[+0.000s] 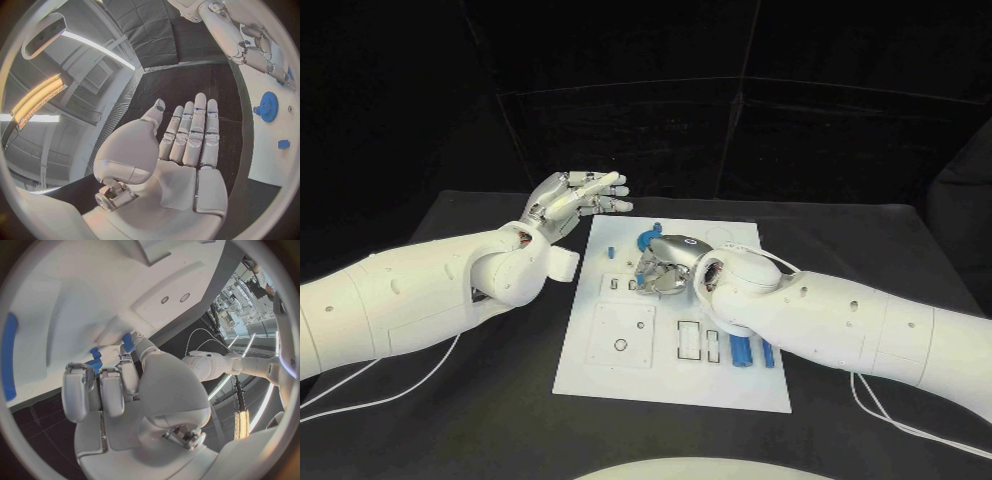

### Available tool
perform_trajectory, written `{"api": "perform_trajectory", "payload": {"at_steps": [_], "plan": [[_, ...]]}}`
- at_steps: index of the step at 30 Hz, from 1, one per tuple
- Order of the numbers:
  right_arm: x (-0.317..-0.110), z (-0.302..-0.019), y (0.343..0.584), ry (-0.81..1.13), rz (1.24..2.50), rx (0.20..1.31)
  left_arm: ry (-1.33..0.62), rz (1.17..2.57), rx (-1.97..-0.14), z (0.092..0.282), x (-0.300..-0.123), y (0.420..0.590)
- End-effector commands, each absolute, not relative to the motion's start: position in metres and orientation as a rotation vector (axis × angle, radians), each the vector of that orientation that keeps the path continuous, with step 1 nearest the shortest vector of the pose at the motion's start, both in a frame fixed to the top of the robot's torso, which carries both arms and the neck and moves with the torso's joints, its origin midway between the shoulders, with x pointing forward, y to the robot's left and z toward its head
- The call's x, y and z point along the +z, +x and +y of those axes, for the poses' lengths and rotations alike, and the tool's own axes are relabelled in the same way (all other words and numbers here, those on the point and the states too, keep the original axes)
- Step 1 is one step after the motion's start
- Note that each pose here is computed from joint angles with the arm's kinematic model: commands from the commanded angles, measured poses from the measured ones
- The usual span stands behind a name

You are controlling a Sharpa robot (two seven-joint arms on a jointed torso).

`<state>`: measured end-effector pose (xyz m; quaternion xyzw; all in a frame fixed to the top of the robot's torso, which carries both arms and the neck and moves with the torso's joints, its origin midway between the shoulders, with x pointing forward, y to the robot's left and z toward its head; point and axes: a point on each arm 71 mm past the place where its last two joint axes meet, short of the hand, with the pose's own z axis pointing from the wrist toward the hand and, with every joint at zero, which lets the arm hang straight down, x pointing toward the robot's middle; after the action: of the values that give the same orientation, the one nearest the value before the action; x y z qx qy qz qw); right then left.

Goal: Assemble the parts on the task board

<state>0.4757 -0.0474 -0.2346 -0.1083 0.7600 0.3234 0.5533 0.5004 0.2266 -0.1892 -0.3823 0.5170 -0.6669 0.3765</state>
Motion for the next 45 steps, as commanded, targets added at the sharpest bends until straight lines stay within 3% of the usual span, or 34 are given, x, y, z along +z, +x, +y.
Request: {"api": "perform_trajectory", "payload": {"at_steps": [1,45], "plan": [[-0.2394,-0.0501,0.4749,-0.287,1.822,0.727,-0.974,1.321,-1.722,0.2253,-0.1877,0.5005],[-0.2372,-0.0506,0.4743,-0.257,1.783,0.691,-0.975,1.326,-1.723,0.2255,-0.1878,0.5001]]}}
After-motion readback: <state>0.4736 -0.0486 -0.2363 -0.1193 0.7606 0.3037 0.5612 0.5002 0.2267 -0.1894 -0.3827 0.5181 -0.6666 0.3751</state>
